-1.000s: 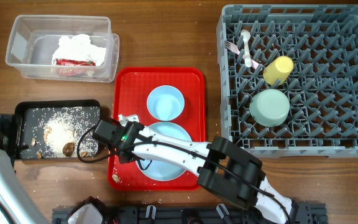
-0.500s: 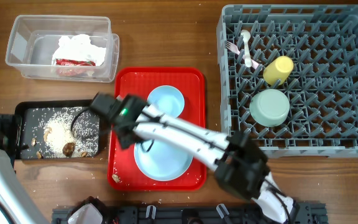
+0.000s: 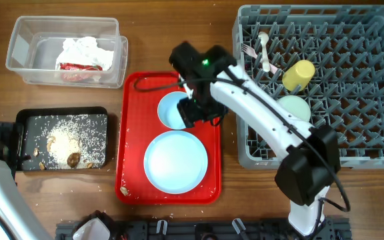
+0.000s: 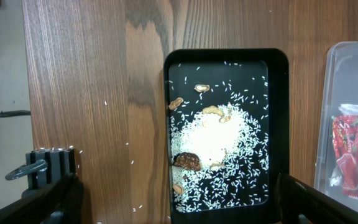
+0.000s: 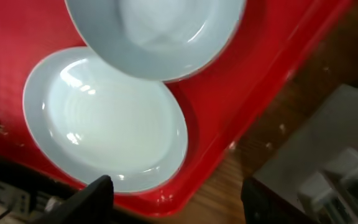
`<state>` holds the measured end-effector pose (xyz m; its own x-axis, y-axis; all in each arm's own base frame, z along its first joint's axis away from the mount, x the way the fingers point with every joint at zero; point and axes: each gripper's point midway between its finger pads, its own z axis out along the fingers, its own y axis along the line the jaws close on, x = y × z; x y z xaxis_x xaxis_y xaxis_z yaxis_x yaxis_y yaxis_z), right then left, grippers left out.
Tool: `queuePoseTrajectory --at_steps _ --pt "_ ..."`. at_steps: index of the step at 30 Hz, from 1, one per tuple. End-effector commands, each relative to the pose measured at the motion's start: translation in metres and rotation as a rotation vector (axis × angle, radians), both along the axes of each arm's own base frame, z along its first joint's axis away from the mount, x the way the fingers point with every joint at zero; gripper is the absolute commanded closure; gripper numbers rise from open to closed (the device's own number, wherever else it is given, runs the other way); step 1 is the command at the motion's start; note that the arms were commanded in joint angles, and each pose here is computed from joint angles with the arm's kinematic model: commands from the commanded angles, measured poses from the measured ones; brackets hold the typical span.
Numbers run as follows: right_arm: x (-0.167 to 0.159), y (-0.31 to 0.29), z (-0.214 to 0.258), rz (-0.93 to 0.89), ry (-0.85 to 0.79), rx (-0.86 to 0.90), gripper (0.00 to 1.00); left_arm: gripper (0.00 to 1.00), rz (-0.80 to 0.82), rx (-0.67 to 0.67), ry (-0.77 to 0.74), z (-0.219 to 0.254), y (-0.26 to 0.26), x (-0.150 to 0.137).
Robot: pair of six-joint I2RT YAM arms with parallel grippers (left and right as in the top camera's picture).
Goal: Sort waste into correct bins and load items into the dishwasher rack
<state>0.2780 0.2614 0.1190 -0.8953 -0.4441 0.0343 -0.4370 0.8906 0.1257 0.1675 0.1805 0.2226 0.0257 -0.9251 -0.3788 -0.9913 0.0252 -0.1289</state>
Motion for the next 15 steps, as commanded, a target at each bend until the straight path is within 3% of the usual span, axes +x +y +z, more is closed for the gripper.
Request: queuePoseTrajectory --at_steps 1,10,15 --pt "-0.017 -0.007 -0.04 0.06 0.068 -0.008 0.33 0.0 -0.001 0.006 -0.005 0.002 0.001 -0.001" --pt "-0.066 -0.01 -0.094 0.055 0.241 0.058 0.37 0.0 -0.001 0.006 -0.005 0.002 0.001 -0.001" --pt "-0.082 -0.019 -0.113 0.007 0.277 0.023 0.44 0.0 -0.001 0.006 -0.005 0.002 0.001 -0.001"
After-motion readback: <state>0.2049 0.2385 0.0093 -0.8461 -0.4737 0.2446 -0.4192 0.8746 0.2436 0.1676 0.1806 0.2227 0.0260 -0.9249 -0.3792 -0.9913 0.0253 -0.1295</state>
